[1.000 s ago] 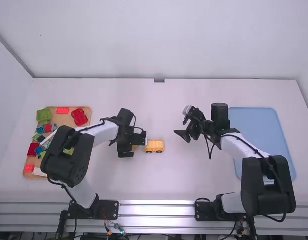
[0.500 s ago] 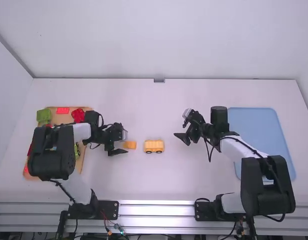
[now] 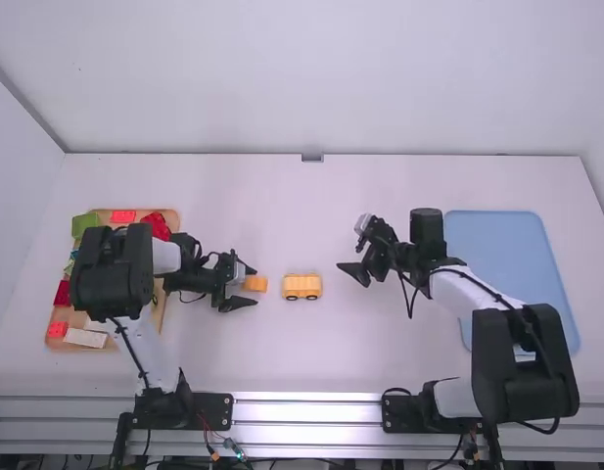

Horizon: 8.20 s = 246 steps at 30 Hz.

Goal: Assemble lego blocks to make yellow taxi

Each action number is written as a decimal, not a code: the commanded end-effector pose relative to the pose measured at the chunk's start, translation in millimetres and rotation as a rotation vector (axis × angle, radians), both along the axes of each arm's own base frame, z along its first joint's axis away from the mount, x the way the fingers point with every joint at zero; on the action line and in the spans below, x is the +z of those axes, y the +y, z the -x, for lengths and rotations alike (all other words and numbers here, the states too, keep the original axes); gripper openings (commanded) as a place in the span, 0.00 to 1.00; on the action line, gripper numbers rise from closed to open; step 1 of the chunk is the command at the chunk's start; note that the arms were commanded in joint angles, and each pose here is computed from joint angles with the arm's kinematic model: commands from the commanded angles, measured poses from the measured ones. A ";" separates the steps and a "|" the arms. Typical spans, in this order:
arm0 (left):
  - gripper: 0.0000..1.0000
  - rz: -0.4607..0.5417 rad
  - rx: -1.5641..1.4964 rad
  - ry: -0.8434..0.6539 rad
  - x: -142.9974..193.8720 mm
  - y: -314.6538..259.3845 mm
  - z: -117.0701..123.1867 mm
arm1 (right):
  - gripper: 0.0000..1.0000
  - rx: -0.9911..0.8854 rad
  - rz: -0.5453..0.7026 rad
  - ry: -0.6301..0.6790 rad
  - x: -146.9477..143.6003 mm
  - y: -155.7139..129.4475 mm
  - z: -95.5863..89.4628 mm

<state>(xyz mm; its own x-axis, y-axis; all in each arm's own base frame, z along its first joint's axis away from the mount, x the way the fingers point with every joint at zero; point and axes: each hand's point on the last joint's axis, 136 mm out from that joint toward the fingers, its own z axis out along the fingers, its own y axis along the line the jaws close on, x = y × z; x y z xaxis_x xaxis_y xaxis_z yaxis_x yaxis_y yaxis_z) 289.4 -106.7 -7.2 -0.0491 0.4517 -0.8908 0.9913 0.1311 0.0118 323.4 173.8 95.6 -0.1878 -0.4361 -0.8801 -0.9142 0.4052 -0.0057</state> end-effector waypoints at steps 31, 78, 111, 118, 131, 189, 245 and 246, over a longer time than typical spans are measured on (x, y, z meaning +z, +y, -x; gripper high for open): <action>0.33 -0.096 -0.032 -0.011 -18.3 0.8 0.9 | 0.99 0.013 -0.008 0.000 3.7 1.6 5.6; 0.02 -0.053 0.008 -0.027 47.3 -47.2 -7.8 | 0.99 0.403 -0.167 -0.017 -92.4 68.5 42.5; 0.02 0.000 -0.058 0.046 49.1 -115.9 5.2 | 0.96 0.433 -0.125 -0.023 -121.3 97.7 42.2; 0.02 -0.054 -0.026 0.049 38.5 -110.8 0.9 | 0.93 0.448 -0.127 -0.037 -120.5 99.6 44.4; 0.02 -0.016 -0.024 0.057 28.8 -115.6 -5.3 | 0.44 0.454 -0.125 -0.028 -122.0 99.2 46.8; 0.24 -0.323 0.010 0.107 -25.8 -116.7 14.9 | 0.41 0.448 -0.119 -0.023 -123.3 98.5 46.3; 0.99 -0.080 0.838 0.144 87.2 53.3 -79.1 | 0.99 0.173 0.020 0.069 -107.4 58.1 22.0; 0.99 -0.075 0.906 0.150 91.2 61.3 -81.2 | 0.99 0.152 0.042 0.062 -104.5 54.1 22.3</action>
